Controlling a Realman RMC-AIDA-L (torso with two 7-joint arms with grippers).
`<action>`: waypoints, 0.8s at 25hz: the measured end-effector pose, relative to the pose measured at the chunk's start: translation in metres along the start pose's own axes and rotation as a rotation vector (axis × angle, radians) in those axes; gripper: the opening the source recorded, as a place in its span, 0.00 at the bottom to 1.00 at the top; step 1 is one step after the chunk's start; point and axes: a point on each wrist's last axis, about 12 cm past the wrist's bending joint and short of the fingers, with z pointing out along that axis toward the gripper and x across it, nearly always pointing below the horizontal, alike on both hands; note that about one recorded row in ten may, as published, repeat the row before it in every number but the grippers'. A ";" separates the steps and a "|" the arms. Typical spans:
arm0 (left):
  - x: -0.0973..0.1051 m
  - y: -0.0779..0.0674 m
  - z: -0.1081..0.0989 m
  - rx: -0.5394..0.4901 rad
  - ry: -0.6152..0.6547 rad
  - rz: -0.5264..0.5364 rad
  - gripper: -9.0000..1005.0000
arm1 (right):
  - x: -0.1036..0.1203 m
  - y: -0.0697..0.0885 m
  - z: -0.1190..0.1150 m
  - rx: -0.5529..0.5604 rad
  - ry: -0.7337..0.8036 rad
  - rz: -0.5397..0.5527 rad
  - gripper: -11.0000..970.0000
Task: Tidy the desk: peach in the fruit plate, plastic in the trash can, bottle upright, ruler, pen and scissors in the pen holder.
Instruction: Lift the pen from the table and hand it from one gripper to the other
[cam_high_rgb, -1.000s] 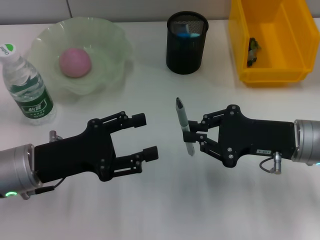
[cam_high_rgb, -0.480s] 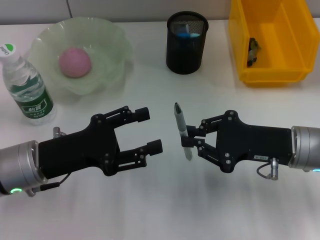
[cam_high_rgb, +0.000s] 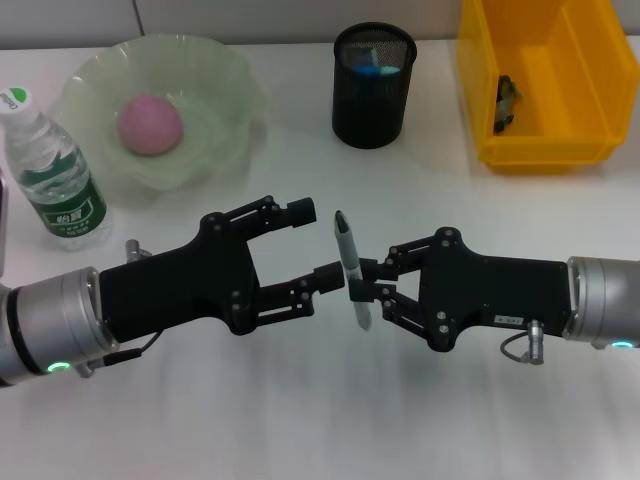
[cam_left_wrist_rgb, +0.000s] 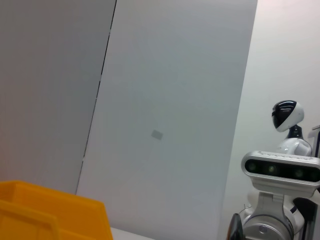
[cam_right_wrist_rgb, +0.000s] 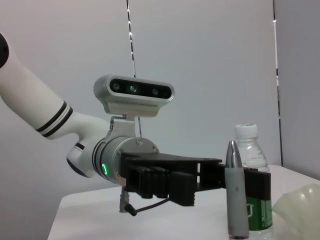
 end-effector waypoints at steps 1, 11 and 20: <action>0.000 0.000 0.000 0.000 0.000 0.000 0.76 | 0.000 0.000 0.001 -0.002 -0.001 0.002 0.13; 0.003 0.000 0.004 -0.012 -0.004 0.024 0.76 | -0.001 -0.004 0.011 -0.001 0.002 0.021 0.13; 0.004 0.003 0.005 -0.030 0.013 0.048 0.76 | -0.001 -0.007 0.016 0.001 0.013 0.023 0.13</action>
